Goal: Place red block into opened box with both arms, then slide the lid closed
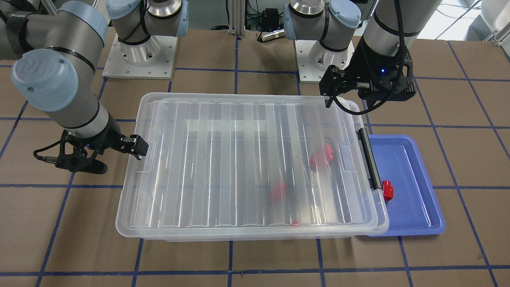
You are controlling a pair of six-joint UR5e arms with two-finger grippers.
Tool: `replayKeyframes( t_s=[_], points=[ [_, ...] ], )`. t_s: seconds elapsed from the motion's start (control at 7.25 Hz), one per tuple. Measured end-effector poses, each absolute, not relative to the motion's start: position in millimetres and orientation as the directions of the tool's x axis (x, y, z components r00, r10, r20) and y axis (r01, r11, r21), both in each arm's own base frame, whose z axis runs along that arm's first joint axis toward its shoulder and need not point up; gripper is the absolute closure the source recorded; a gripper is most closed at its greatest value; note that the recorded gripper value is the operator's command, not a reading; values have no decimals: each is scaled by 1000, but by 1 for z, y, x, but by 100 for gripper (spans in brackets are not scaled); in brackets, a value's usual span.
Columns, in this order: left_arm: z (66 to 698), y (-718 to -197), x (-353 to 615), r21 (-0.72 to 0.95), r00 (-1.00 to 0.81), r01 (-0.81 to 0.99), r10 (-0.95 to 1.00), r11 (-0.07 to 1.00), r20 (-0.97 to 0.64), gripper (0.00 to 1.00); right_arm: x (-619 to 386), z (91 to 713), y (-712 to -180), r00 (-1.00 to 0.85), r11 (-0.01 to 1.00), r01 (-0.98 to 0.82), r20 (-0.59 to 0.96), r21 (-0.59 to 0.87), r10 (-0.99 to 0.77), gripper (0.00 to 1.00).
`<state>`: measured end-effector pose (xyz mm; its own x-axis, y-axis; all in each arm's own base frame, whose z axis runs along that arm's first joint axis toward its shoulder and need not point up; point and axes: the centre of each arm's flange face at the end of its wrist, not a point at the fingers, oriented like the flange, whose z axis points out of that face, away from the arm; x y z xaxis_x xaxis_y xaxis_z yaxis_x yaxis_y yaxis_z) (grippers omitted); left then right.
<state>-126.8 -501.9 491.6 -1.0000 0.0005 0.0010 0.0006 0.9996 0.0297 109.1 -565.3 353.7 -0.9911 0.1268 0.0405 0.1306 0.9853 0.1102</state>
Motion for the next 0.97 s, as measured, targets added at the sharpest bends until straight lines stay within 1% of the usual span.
replayKeyframes(
  t_s=[0.28,0.69,0.97],
  points=[
    [485,-507,-115,55,-1000,-19,-19,998,-9,0,107,348,-568,-991,984,132,51,119,127,0],
    [447,-537,-3,147,-991,-129,-130,981,4,0,80,345,-573,-984,981,152,108,119,139,0],
    [409,-561,63,147,-990,-105,-117,984,74,0,60,349,-577,-979,978,179,114,107,167,0]
  ],
)
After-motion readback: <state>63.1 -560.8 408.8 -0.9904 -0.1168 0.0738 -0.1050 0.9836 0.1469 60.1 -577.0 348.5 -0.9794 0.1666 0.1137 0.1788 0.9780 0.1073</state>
